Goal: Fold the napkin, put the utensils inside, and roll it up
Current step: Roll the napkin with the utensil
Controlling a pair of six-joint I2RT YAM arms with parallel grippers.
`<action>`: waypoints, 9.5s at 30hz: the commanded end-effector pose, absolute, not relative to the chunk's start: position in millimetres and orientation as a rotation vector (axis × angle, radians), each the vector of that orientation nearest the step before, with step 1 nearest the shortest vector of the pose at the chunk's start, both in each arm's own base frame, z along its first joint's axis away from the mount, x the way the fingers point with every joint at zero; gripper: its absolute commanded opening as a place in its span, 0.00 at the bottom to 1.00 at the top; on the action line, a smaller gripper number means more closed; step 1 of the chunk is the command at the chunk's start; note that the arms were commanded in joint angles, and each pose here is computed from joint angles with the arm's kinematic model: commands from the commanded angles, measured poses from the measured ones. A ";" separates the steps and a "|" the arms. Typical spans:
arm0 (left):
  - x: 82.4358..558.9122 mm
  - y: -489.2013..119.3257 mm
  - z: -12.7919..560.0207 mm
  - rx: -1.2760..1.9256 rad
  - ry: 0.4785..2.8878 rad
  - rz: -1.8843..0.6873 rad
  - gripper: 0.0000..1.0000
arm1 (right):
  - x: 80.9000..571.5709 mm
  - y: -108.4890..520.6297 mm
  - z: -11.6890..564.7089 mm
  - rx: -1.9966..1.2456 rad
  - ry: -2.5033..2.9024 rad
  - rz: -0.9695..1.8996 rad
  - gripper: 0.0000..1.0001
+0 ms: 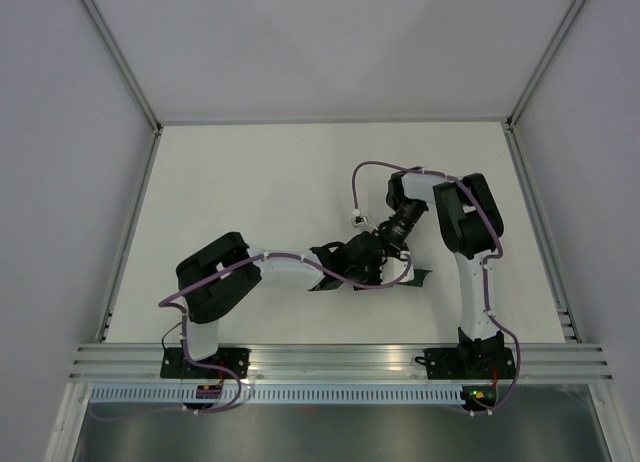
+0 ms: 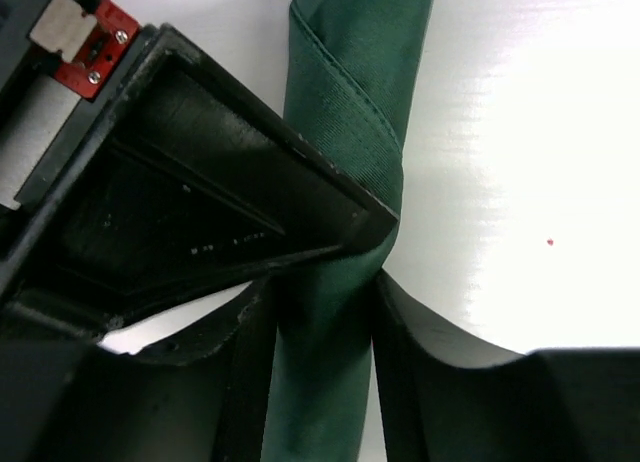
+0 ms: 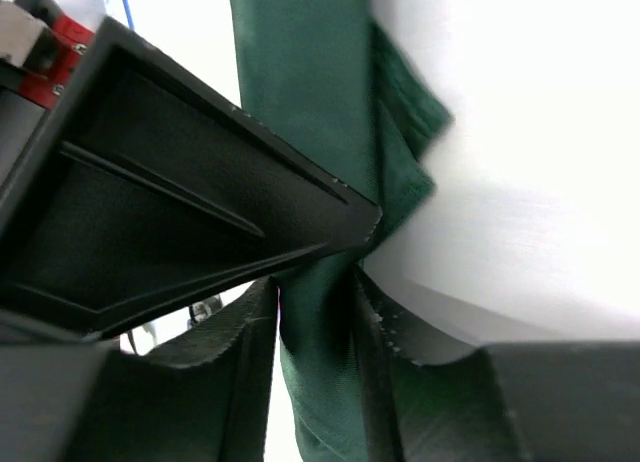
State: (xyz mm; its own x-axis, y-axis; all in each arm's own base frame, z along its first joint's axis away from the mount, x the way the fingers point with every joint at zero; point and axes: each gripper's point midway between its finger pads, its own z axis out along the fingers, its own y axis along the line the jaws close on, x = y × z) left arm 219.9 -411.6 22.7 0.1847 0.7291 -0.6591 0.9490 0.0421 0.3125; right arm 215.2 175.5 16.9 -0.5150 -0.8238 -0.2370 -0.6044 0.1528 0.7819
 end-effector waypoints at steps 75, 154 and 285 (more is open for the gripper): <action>275.6 -434.0 -41.6 0.487 2.596 -0.525 0.45 | 353.1 82.9 39.5 0.295 -3.365 -0.526 0.66; 269.5 -451.8 52.5 0.630 2.349 -0.854 0.58 | 356.8 123.0 28.2 0.564 -3.330 -0.577 0.40; 271.5 -231.5 243.3 0.430 1.904 -0.698 0.65 | 309.4 51.7 246.7 0.723 -4.031 -0.597 0.81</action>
